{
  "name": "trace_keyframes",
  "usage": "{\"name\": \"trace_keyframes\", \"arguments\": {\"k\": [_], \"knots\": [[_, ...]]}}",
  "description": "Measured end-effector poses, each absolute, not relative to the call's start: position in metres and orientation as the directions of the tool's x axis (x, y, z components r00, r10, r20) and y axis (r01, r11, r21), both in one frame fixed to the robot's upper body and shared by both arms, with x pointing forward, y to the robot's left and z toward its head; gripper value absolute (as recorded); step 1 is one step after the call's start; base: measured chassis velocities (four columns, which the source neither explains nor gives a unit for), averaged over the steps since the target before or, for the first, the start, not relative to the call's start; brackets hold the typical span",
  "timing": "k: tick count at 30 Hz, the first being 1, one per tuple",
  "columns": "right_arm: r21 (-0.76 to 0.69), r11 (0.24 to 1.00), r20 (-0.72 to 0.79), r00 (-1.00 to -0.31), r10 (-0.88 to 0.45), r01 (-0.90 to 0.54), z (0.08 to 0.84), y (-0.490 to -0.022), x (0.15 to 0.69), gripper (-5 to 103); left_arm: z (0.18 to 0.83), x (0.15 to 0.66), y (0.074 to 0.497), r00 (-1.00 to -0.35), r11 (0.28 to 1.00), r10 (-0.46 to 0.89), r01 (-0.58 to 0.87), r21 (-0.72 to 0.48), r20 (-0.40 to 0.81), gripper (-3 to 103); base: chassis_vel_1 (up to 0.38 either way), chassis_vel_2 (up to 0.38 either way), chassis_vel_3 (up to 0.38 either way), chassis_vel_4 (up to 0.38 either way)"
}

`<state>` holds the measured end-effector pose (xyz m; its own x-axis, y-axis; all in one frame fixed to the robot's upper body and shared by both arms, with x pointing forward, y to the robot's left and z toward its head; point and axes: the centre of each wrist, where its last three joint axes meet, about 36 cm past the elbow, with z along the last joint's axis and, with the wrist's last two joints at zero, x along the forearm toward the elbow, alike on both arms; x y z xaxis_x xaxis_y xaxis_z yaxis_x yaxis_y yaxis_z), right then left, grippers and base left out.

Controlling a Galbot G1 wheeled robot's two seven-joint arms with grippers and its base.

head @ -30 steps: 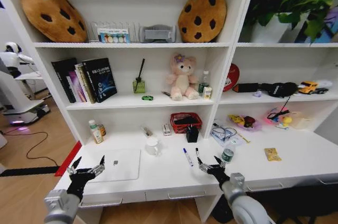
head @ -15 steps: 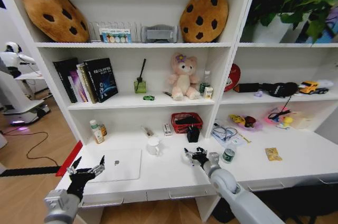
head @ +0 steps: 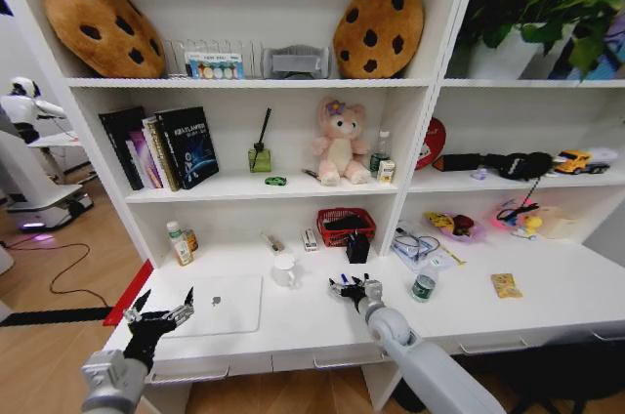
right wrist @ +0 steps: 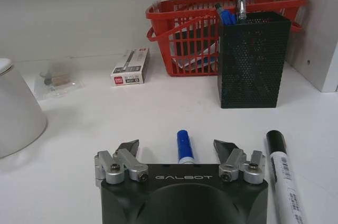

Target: Organize the objects on the table.

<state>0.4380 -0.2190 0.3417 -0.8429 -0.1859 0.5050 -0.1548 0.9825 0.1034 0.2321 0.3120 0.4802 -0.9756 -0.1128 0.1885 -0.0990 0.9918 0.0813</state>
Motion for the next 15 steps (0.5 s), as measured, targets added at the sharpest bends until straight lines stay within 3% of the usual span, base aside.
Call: {"name": "trace_keyframes", "arguments": {"k": [7,8,10,12,14,15], "knots": [[0.103,0.983,0.494,-0.85,-0.184,-0.153,0.3396,-0.2246,0.4304,54,0.4802,0.2321,0.312,-0.976,0.992,-0.113,-0.099,0.081,0.189,100,0.0,0.0,0.0,0.0],[0.103,0.983,0.494,-0.85,-0.184,-0.153,0.3396,-0.2246,0.4304,54,0.4802,0.2321,0.312,-0.976,0.992,-0.113,-0.099,0.081,0.189,100,0.0,0.0,0.0,0.0],[0.11,0.981,0.492,-0.849,-0.194,-0.161,0.3412,-0.2244,0.4297,43,0.4802,0.2321,0.312,-0.976,0.992,-0.113,-0.099,0.081,0.189,100,0.0,0.0,0.0,0.0],[0.11,0.981,0.491,-0.849,-0.195,-0.162,0.3413,-0.2245,0.4299,43,0.4802,0.2321,0.312,-0.976,0.992,-0.113,-0.099,0.081,0.189,100,0.0,0.0,0.0,0.0],[0.112,0.98,0.486,-0.851,-0.199,-0.164,0.3427,-0.2257,0.4337,33,0.4802,0.2321,0.312,-0.976,0.992,-0.113,-0.099,0.081,0.189,100,0.0,0.0,0.0,0.0],[0.112,0.98,0.486,-0.851,-0.199,-0.164,0.3427,-0.2257,0.4337,33,0.4802,0.2321,0.312,-0.976,0.992,-0.113,-0.099,0.081,0.189,100,0.0,0.0,0.0,0.0]]}}
